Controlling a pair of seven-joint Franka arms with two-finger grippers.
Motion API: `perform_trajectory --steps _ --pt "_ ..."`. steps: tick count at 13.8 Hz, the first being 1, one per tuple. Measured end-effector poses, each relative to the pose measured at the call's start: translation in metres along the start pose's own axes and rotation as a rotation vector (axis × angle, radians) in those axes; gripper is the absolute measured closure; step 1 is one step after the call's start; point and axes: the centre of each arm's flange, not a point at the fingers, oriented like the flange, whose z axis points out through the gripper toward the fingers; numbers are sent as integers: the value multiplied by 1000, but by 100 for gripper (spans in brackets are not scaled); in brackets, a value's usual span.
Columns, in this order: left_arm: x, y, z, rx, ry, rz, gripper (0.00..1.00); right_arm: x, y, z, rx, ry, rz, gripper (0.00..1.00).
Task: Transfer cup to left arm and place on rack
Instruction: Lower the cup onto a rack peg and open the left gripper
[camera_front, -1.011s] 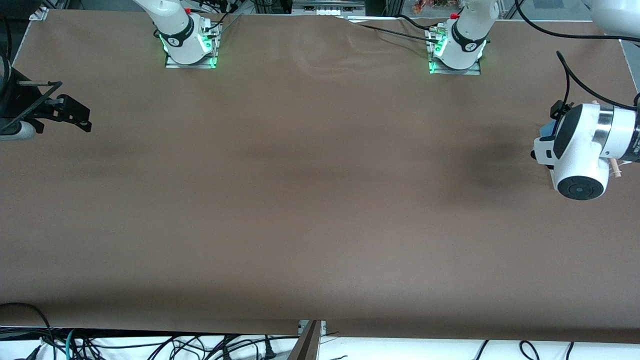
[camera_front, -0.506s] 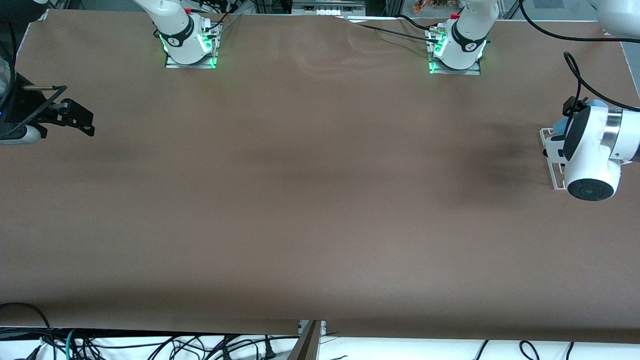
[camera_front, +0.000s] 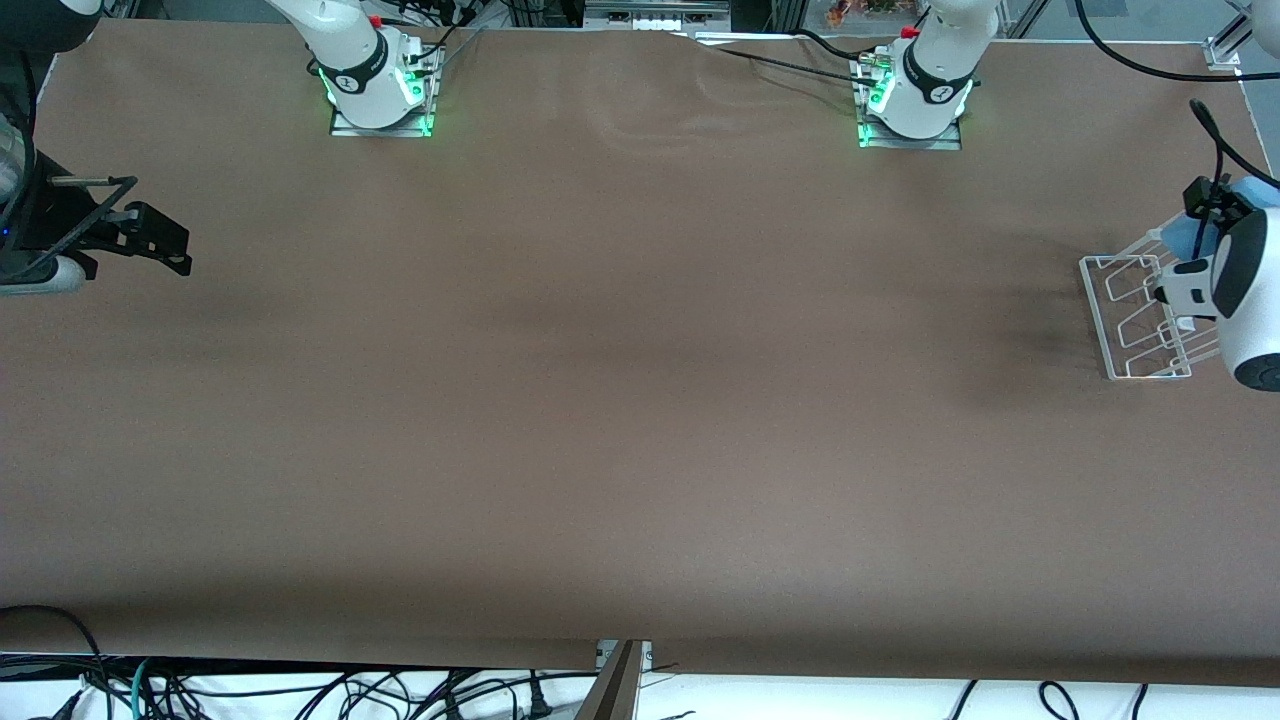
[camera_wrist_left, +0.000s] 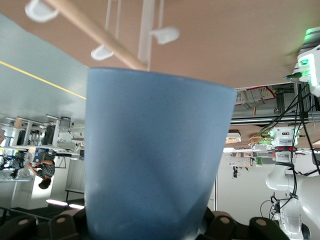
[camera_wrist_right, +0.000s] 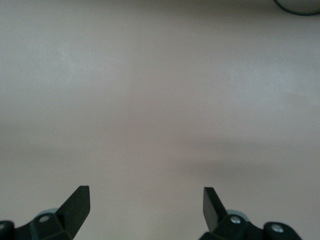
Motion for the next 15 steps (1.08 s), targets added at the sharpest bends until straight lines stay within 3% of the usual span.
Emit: perform_trajectory --steps 7,15 --pt "26 -20 57 -58 -74 34 35 0 0 0 0 1 0 0" --pt "40 13 41 -17 -140 34 35 0 -3 -1 0 2 -5 0"
